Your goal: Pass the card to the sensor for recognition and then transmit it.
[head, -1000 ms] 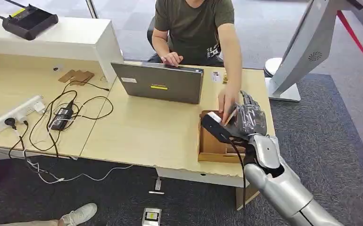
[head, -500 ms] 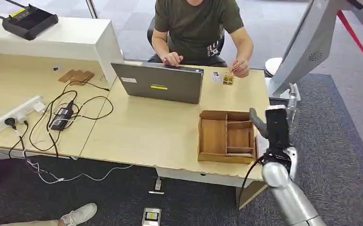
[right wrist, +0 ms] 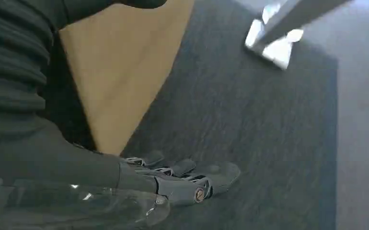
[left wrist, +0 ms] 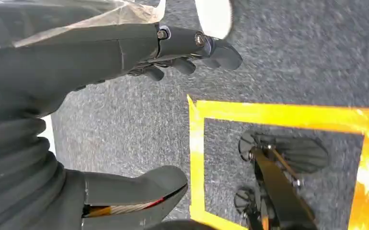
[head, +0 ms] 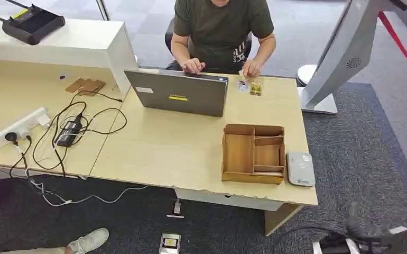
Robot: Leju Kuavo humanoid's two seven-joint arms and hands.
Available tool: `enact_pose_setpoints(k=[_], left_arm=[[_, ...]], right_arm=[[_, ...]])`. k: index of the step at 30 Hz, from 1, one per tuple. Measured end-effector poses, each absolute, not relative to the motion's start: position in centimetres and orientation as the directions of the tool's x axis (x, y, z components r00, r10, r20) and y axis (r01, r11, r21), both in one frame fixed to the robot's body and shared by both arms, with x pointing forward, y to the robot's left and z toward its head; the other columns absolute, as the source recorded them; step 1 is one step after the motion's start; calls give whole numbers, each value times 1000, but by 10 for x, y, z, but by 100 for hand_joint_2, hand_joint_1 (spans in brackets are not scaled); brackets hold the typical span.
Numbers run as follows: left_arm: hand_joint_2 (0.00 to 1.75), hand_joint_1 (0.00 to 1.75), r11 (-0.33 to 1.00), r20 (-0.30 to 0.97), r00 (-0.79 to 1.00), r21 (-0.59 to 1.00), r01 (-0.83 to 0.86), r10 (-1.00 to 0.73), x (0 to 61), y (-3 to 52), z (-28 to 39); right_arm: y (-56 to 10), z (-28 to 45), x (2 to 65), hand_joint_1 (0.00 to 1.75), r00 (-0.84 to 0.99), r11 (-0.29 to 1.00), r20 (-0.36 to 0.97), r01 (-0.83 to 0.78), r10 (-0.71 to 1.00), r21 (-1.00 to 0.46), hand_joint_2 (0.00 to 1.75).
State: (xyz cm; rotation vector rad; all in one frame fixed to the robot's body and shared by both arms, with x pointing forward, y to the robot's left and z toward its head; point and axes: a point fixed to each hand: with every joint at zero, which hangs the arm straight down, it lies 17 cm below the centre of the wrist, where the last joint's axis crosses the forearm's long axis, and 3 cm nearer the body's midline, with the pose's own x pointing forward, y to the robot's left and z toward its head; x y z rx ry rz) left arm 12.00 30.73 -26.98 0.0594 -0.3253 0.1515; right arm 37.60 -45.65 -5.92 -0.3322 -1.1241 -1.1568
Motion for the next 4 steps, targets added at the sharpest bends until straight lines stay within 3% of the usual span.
enact_pose_setpoints(k=[4], left_arm=[[175, 0, 967, 309, 927, 65, -245, 214, 116, 318, -271]], right_arm=[[-453, -139, 296, 0, 129, 367, 783, 921, -608, 133, 175]])
